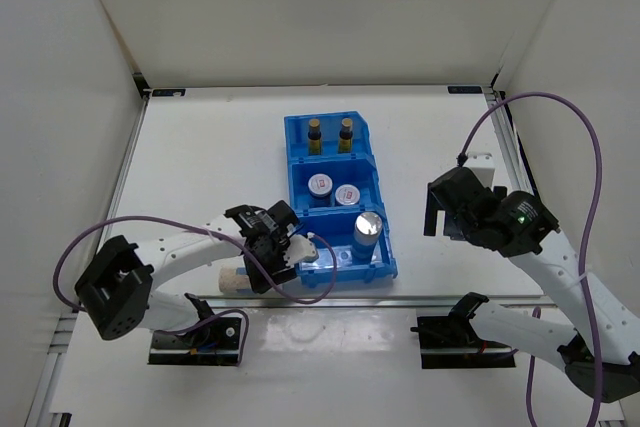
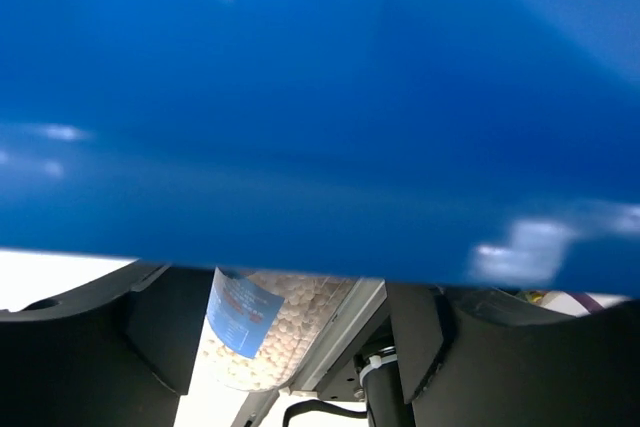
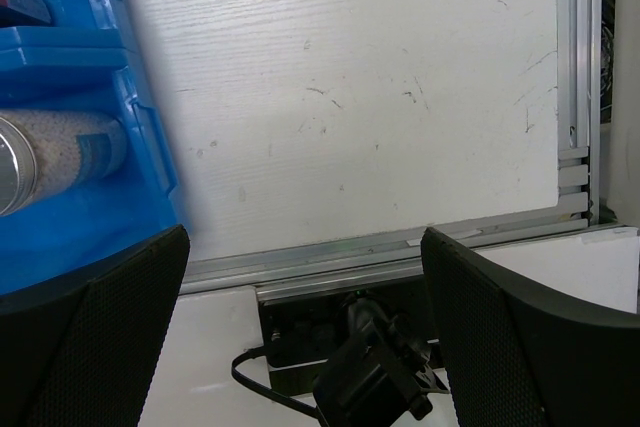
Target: Organize the condiment bottles
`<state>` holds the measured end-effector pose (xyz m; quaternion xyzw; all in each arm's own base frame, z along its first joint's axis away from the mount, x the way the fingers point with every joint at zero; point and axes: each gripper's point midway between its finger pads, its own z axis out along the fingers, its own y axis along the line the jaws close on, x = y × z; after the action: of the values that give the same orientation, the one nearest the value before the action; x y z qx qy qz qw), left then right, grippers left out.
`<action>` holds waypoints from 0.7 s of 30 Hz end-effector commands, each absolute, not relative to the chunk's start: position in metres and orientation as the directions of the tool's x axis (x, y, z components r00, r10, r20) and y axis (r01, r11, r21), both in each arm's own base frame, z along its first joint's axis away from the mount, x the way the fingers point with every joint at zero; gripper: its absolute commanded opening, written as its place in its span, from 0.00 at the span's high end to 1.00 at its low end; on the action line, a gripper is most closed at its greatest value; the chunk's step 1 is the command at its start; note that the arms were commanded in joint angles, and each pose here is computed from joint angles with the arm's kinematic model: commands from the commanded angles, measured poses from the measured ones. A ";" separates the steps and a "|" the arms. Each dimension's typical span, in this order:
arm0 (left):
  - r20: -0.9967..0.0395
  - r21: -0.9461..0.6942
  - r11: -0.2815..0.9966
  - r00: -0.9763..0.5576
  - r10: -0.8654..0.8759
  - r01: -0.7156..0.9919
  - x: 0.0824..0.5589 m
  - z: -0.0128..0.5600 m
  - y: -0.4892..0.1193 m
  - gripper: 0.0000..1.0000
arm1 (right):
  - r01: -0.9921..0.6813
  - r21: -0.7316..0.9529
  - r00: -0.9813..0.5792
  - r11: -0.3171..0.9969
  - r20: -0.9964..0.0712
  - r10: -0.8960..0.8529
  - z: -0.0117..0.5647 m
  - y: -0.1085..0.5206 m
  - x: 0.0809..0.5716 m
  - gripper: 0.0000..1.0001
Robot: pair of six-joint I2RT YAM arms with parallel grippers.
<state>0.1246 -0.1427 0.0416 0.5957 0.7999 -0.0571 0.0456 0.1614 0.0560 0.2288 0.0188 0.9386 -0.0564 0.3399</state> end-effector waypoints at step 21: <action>-0.417 0.254 0.423 -0.296 0.859 0.870 0.169 0.122 -0.145 0.89 | 0.085 -0.105 -0.757 0.991 -0.653 -0.004 0.231 0.049 0.160 0.00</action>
<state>0.1510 -0.1377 0.0887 0.5580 0.8096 -0.0143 0.1813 0.1611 0.0556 0.2294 0.0196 0.9380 -0.0550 0.3416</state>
